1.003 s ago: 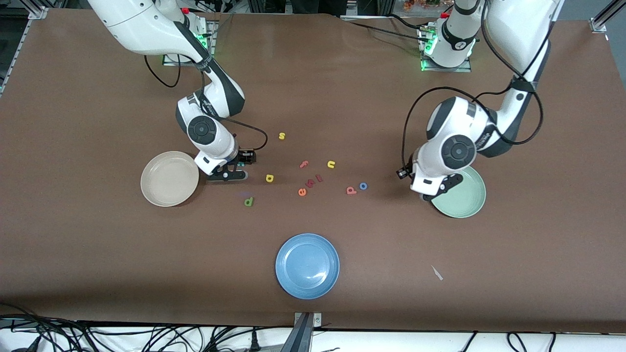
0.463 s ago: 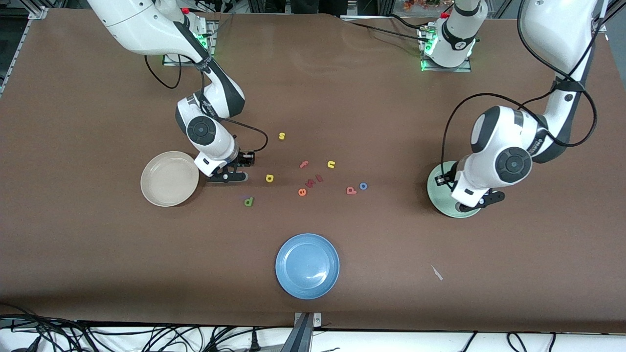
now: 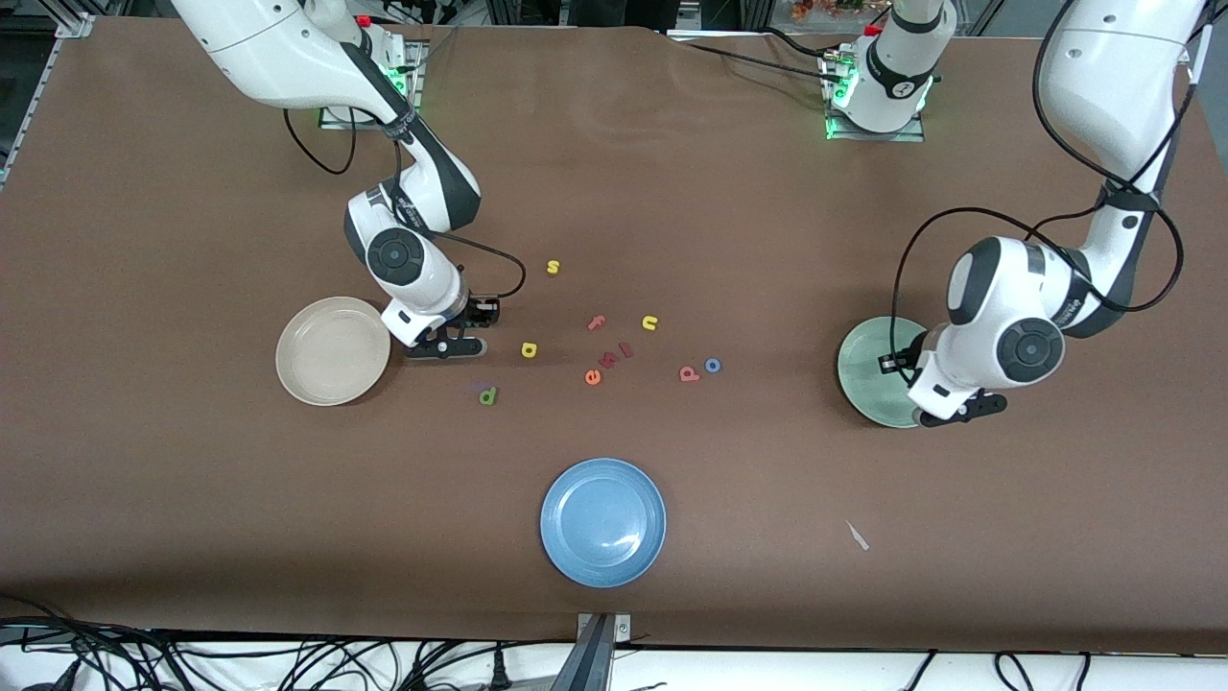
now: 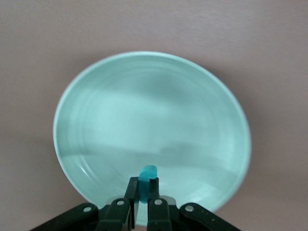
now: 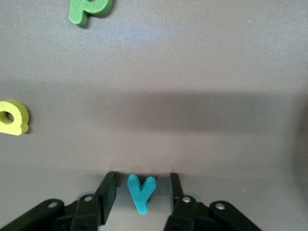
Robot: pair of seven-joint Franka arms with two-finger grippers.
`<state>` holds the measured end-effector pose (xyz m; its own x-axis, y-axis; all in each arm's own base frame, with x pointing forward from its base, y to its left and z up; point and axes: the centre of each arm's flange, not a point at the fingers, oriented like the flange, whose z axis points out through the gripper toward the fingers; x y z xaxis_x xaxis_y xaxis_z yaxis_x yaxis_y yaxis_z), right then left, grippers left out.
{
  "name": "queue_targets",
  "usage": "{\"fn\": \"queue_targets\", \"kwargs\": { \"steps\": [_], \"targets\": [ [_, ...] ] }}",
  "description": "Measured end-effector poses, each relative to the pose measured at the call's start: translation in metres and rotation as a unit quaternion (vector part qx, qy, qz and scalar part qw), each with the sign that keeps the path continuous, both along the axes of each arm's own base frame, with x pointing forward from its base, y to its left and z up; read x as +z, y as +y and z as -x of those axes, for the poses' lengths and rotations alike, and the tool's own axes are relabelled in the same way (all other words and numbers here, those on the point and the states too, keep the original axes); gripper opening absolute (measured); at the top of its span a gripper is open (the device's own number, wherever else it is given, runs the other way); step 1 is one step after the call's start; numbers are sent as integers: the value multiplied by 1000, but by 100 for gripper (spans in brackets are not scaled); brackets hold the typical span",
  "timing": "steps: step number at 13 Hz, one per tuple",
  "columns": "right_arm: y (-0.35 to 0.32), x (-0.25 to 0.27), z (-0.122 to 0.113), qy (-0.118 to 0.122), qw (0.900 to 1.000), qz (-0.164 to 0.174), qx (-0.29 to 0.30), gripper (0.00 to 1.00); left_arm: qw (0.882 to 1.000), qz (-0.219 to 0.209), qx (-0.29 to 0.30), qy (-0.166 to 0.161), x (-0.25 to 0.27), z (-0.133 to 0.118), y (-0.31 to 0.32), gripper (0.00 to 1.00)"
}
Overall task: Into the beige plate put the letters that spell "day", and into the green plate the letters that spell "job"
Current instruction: 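Carry the r to the green plate while the right gripper grasps the y, then release the r onto the green plate while the right gripper lifts the y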
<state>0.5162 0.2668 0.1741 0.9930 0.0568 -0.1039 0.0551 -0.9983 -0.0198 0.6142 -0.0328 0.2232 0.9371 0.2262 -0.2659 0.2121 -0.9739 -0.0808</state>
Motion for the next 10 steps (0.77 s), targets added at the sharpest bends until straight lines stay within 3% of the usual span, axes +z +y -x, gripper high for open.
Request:
{"fn": "queue_targets", "kwargs": {
  "steps": [3,10],
  "targets": [
    [-1,0,-1,-1,1000,1,0,47,1000,16,-5,-2,-14,-1,47,8],
    [-2,1,-1,-1,1000,2,0,40,999,28,-12,-12,-43,8,39,9]
  ]
}}
